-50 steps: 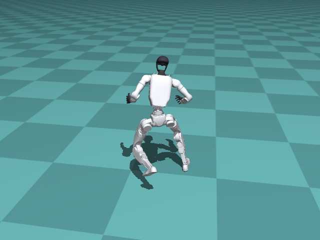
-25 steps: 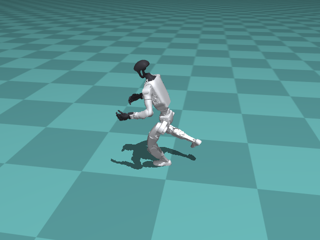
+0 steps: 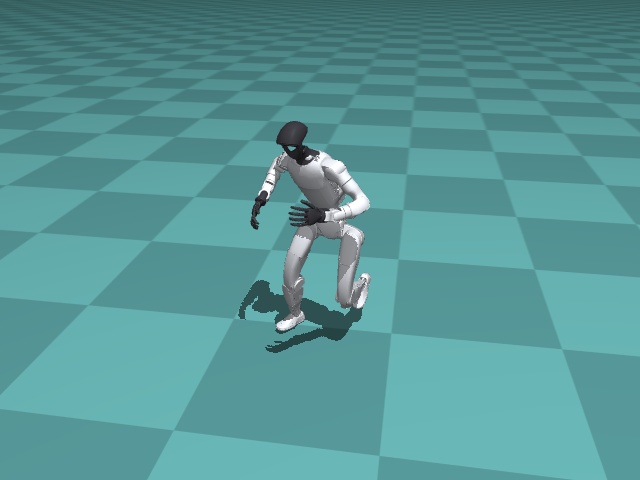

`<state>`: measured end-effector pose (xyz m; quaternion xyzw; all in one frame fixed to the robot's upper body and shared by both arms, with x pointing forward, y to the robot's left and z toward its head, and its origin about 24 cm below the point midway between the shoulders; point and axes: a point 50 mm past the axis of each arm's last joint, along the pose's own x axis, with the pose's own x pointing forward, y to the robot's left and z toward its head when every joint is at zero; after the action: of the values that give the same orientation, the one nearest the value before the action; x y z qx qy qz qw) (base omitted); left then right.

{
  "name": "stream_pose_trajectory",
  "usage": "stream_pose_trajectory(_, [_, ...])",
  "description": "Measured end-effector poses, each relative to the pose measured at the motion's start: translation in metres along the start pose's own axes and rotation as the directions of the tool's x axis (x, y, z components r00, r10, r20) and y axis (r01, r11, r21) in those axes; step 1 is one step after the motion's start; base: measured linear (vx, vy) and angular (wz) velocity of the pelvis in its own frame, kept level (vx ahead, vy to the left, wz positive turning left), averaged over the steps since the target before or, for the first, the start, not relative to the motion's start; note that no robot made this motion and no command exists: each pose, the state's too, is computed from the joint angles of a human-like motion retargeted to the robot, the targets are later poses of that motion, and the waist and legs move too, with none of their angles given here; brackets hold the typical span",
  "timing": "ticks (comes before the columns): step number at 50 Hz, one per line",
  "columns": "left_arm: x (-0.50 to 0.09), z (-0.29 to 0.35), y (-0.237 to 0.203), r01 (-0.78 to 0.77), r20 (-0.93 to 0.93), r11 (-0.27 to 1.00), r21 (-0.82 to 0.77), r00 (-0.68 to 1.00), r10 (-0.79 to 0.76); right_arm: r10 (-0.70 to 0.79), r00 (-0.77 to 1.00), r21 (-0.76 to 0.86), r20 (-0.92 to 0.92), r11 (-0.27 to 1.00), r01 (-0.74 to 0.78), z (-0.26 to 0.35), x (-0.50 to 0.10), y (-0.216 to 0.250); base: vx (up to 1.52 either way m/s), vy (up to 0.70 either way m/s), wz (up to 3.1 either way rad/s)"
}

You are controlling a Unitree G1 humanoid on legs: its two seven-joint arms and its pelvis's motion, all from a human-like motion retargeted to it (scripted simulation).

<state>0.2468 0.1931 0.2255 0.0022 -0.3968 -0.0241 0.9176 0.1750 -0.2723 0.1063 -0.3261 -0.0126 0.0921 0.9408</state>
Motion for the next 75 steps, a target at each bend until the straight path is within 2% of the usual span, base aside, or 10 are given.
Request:
stream_pose_trajectory(5, [-0.180,-0.084,0.062,-0.210,-0.726,0.954,0.212,0.619,0.298,-0.119,0.891,-0.162,0.438,0.964,0.209,0.089,0.075,-0.040,0.77,-0.22,0.76])
stream_pose_trajectory(15, [-0.210,0.038,0.135,0.346,-0.951,0.914,0.211,0.290,0.110,0.025,0.206,-0.086,0.978,0.953,0.292,0.265,0.027,-0.016,1.21,0.25,-0.24])
stream_pose_trajectory(20, [-0.210,0.034,0.141,0.282,-0.888,0.888,0.363,0.395,0.237,-0.091,0.176,0.089,0.980,0.996,0.023,0.250,0.015,0.011,1.31,0.40,0.57])
stream_pose_trajectory(30, [0.027,-0.018,-0.026,-0.077,-0.010,0.996,-0.041,0.997,0.077,-0.221,0.961,0.294,0.165,0.941,0.166,0.030,0.021,0.042,1.17,0.10,1.27])
stream_pose_trajectory(39, [0.102,0.178,-0.050,-0.037,0.811,0.999,-0.021,0.584,0.039,-0.017,0.994,0.129,-0.106,0.991,0.031,0.007,-0.064,-0.005,1.50,-0.61,0.90])
stream_pose_trajectory(48, [0.026,0.006,0.022,-0.103,0.042,0.993,0.049,0.994,0.101,-0.125,0.987,0.174,-0.097,0.975,0.140,-0.023,-0.010,0.020,1.58,-0.67,-0.66])
stream_pose_trajectory(53, [-0.212,-0.075,0.089,-0.391,-0.734,0.857,0.335,0.461,0.498,-0.135,0.730,-0.051,0.670,0.973,0.227,0.138,0.080,-0.009,1.55,-0.30,-0.93])
stream_pose_trajectory(58, [-0.274,-0.004,0.100,-0.037,-0.932,0.957,0.289,0.218,0.290,-0.320,0.244,0.287,0.915,0.944,0.160,0.242,0.039,-0.011,1.68,0.08,-1.28])
stream_pose_trajectory(65, [-0.257,0.037,0.124,0.116,-0.959,0.962,0.248,0.170,0.227,-0.191,0.000,0.187,0.982,0.961,0.203,0.275,0.008,0.005,1.75,0.41,-0.60])
stream_pose_trajectory(75, [-0.046,-0.045,0.055,-0.047,-0.361,0.952,0.301,0.919,0.160,-0.228,0.920,0.244,0.320,0.958,0.152,0.055,0.058,0.052,1.58,0.37,0.52])
